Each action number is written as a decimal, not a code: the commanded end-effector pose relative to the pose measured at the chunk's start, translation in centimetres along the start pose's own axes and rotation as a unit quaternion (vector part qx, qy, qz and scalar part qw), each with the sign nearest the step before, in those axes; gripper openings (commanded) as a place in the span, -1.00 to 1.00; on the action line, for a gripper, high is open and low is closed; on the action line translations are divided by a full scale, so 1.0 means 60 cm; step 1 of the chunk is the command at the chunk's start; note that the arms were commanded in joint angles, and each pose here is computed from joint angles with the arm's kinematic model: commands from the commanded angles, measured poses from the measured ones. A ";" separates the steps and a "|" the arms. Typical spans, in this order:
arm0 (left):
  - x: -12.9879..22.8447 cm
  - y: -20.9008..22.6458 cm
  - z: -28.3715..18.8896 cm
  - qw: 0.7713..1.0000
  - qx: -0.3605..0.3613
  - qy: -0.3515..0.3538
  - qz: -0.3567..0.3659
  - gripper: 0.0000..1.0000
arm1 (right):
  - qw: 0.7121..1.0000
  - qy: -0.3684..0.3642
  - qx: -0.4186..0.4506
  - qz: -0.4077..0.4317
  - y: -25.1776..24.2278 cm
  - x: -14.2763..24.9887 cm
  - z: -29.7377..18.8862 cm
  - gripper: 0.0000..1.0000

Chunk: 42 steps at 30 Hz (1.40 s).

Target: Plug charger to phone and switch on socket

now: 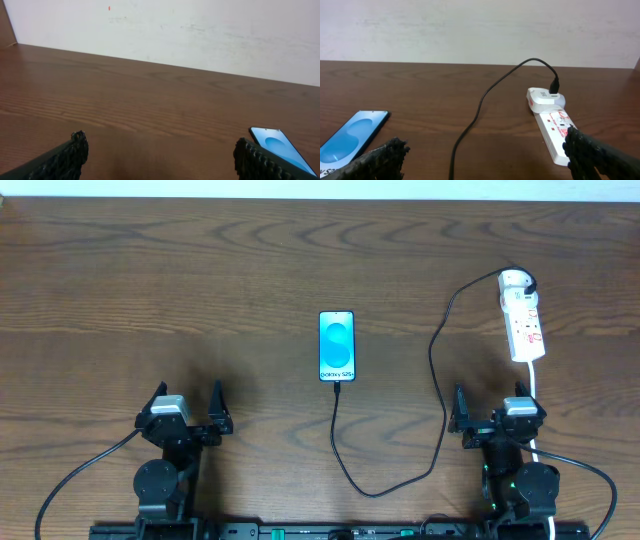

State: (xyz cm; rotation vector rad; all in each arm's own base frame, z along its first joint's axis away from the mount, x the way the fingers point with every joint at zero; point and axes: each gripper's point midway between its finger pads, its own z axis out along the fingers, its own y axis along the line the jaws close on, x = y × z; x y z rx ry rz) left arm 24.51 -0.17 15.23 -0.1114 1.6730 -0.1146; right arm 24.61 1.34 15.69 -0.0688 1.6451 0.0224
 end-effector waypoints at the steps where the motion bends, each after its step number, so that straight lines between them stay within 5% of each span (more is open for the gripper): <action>1: 0.024 0.006 0.001 1.000 -0.007 0.023 -0.001 0.90 | 1.000 0.000 0.005 -0.006 -0.003 0.001 0.000 0.99; 42: 0.024 0.006 0.001 1.000 -0.007 0.023 -0.001 0.89 | 1.000 0.000 0.005 -0.006 -0.003 0.001 0.000 0.99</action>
